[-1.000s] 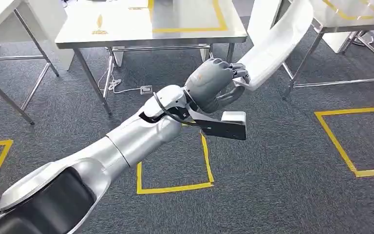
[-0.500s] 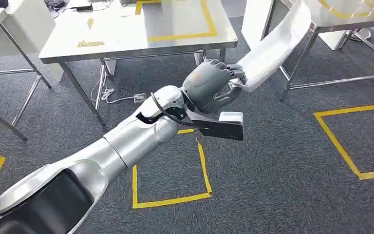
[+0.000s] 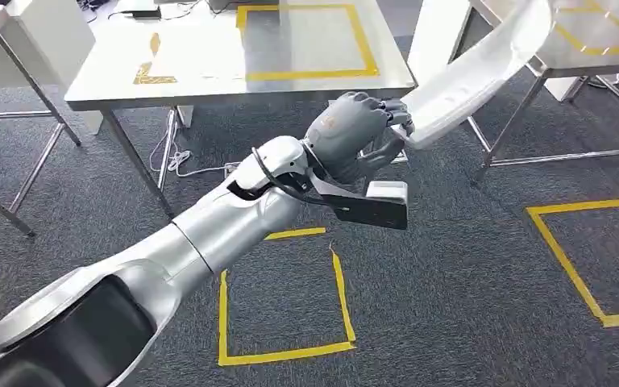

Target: Take the parts from the cabinet and place them on the table.

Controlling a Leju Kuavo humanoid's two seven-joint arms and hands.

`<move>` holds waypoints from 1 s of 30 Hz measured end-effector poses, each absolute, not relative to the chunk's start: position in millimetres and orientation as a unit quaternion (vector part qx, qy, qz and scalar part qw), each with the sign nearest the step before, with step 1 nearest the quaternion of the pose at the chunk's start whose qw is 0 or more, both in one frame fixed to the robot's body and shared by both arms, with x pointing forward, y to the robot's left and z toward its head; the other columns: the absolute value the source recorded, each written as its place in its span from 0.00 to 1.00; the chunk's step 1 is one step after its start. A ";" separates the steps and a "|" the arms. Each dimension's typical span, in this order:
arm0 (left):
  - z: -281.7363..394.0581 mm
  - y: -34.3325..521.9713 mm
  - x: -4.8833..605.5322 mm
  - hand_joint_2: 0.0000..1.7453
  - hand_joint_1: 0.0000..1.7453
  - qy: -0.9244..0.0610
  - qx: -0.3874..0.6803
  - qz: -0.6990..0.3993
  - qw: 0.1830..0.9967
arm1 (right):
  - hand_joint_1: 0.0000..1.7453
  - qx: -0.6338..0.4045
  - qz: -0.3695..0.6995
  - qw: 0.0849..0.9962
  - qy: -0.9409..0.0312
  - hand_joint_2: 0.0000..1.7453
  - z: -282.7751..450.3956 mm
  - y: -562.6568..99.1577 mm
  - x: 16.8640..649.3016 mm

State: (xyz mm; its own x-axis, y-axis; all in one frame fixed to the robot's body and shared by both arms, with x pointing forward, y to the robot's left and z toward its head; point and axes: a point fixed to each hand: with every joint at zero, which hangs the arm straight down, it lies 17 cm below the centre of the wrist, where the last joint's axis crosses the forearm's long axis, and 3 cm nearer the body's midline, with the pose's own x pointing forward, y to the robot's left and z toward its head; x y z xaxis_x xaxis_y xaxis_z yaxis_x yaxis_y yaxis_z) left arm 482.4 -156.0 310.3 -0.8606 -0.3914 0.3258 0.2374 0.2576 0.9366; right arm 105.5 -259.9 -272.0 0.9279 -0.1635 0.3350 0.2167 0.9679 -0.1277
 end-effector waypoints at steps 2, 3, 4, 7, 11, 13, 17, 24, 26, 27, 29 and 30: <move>307.9 -156.0 481.9 1.00 1.00 -0.749 0.051 -0.608 0.260 | 0.00 -0.082 -0.097 0.979 -0.161 0.00 -272.6 -260.1 102.1; 307.4 -155.3 483.0 1.00 1.00 -0.748 0.052 -0.607 0.262 | 0.00 -0.082 -0.096 0.979 -0.159 0.00 -273.0 -260.7 100.2; 302.2 -151.1 486.3 1.00 1.00 -0.745 0.055 -0.608 0.268 | 0.00 -0.083 -0.096 0.980 -0.155 0.00 -273.9 -260.6 94.3; 300.6 -153.7 483.5 1.00 1.00 -0.745 0.050 -0.609 0.270 | 0.00 -0.082 -0.096 0.979 -0.158 0.00 -273.4 -260.2 97.6; 306.2 -154.6 483.8 1.00 1.00 -0.747 0.051 -0.607 0.267 | 0.00 -0.081 -0.096 0.979 -0.160 0.00 -272.7 -259.3 101.3; 302.3 -153.3 484.2 1.00 1.00 -0.746 0.050 -0.607 0.270 | 0.00 -0.081 -0.096 0.979 -0.161 0.00 -272.6 -259.3 101.8; 298.7 -150.8 485.9 1.00 1.00 -0.744 0.051 -0.607 0.274 | 0.00 -0.081 -0.096 0.979 -0.159 0.00 -273.1 -259.3 99.3; 302.5 -154.7 482.8 1.00 1.00 -0.745 0.054 -0.611 0.262 | 0.00 -0.081 -0.094 0.979 -0.162 0.00 -272.3 -260.3 103.8; 305.2 -153.6 484.8 1.00 1.00 -0.745 0.057 -0.611 0.261 | 0.00 -0.080 -0.095 0.979 -0.164 0.00 -272.0 -259.9 105.5; 304.4 -154.5 483.8 1.00 1.00 -0.745 0.057 -0.612 0.260 | 0.00 -0.080 -0.095 0.979 -0.164 0.00 -271.8 -259.8 106.6; 299.7 -153.8 483.7 1.00 1.00 -0.742 0.056 -0.614 0.263 | 0.00 -0.080 -0.095 0.979 -0.162 0.00 -272.3 -259.7 103.7; 297.5 -153.3 483.8 1.00 1.00 -0.741 0.056 -0.615 0.266 | 0.00 -0.080 -0.094 0.979 -0.160 0.00 -272.9 -260.1 100.6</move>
